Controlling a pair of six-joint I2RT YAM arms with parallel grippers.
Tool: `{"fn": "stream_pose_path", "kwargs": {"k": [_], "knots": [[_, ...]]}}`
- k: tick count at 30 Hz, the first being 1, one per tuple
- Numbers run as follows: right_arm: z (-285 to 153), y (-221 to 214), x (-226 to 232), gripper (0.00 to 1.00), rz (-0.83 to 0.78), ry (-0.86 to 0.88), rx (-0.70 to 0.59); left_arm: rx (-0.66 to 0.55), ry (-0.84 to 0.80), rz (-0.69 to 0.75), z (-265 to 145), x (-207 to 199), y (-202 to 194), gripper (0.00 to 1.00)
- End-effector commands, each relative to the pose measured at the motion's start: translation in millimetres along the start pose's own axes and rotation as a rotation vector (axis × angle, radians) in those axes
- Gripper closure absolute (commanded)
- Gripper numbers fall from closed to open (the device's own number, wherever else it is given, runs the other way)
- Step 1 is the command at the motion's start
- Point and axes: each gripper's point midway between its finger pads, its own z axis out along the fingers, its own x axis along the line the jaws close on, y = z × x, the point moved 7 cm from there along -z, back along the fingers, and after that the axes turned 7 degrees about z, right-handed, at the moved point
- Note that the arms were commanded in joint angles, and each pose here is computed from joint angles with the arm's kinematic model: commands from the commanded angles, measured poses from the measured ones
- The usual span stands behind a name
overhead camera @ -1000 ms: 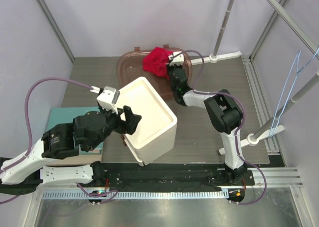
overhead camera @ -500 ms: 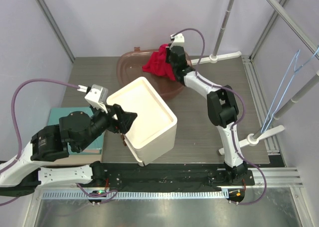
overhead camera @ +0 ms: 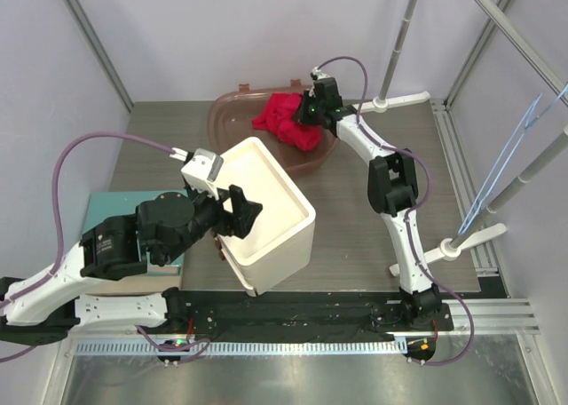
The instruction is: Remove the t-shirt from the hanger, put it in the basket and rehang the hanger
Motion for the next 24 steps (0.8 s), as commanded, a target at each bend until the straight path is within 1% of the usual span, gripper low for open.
{"fn": "stream_pose_path", "kwargs": {"k": [1, 3, 4, 6, 7, 11, 12, 14, 15, 16, 18, 19, 21, 22, 23, 24], "knots": [[9, -21, -6, 0.74, 0.063, -0.052, 0.129, -0.038, -0.041, -0.033, 1, -9, 13, 0.24], [8, -19, -7, 0.68, 0.054, -0.073, 0.118, -0.042, -0.038, -0.036, 1, -8, 13, 0.24], [6, -17, -7, 0.59, 0.049, -0.079, 0.114, -0.046, -0.038, -0.040, 0, -7, 14, 0.24], [-4, -4, -1, 0.50, 0.024, -0.085, 0.083, -0.051, -0.028, -0.043, -1, -5, 14, 0.24], [-9, 0, 1, 0.43, 0.015, -0.097, 0.083, -0.049, -0.026, -0.044, -1, -5, 12, 0.24], [-44, 36, 25, 0.29, -0.024, -0.092, 0.010, -0.041, -0.020, -0.049, -3, -1, 7, 0.23], [-60, 49, 36, 0.23, -0.034, -0.081, -0.021, -0.043, -0.016, -0.054, -3, -1, 6, 0.23], [-78, 56, 44, 0.20, -0.047, -0.104, -0.032, -0.046, -0.015, -0.060, -2, 0, 2, 0.23], [-98, 62, 51, 0.15, -0.066, -0.116, -0.038, -0.047, -0.013, -0.063, -2, 1, 0, 0.23], [-108, 66, 51, 0.15, -0.083, -0.164, -0.060, -0.043, -0.011, -0.071, -2, 1, -2, 0.22], [-127, 60, 58, 0.13, -0.119, -0.207, -0.042, -0.046, -0.006, -0.081, -3, 3, -3, 0.22], [-147, 61, 61, 0.06, -0.136, -0.246, -0.061, -0.050, -0.006, -0.092, -4, 4, -3, 0.22], [-165, 54, 64, 0.04, -0.149, -0.271, -0.054, -0.050, 0.000, -0.093, -6, 7, -7, 0.22], [-194, 61, 75, 0.04, -0.139, -0.252, -0.092, -0.048, 0.008, -0.095, -6, 8, -9, 0.22], [-196, 46, 64, 0.04, -0.133, -0.281, -0.050, -0.036, 0.017, -0.095, -5, 9, -14, 0.22], [-207, 43, 66, 0.04, -0.123, -0.271, -0.059, -0.038, 0.020, -0.103, -7, 12, -16, 0.22]]}}
